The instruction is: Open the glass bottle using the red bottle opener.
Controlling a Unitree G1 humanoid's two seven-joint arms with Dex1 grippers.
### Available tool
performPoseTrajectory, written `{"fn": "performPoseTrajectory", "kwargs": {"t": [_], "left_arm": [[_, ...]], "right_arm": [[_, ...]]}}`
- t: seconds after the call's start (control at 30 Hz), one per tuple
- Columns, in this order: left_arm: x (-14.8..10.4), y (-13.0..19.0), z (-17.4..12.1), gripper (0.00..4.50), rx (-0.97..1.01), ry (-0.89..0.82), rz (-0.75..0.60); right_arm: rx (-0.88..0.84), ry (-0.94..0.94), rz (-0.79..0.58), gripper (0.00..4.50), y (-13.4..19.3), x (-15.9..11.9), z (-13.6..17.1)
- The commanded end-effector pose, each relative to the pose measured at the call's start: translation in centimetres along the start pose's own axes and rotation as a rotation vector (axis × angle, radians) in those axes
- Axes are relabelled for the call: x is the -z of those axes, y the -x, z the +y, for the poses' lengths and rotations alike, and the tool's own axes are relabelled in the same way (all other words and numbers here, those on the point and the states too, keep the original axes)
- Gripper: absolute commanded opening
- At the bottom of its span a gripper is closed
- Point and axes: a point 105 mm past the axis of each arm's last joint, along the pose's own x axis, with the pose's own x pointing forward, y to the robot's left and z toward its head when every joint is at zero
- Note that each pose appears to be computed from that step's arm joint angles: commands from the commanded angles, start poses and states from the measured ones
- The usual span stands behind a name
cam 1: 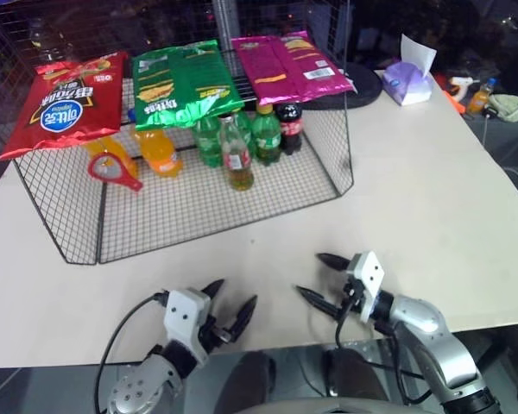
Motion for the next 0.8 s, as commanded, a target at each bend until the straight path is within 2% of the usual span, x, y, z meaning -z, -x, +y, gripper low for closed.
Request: {"fn": "performPoseTrajectory", "kwargs": {"t": [0.03,0.67,0.8], "left_arm": [[0.2,0.3,-0.9,4.18,0.033,0.0,0.01],[0.7,0.4,-1.0,4.18,0.008,-0.017,-0.014],[0.5,0.3,-0.1,4.18,-0.033,-0.02,-0.037]], "right_arm": [[-0.007,0.008,-0.005,4.4,0.1,-0.3,0.4],[-0.014,0.029,0.019,4.4,0.7,0.1,-0.2],[-0.018,0.035,0.017,4.4,0.7,0.1,-0.3]]}}
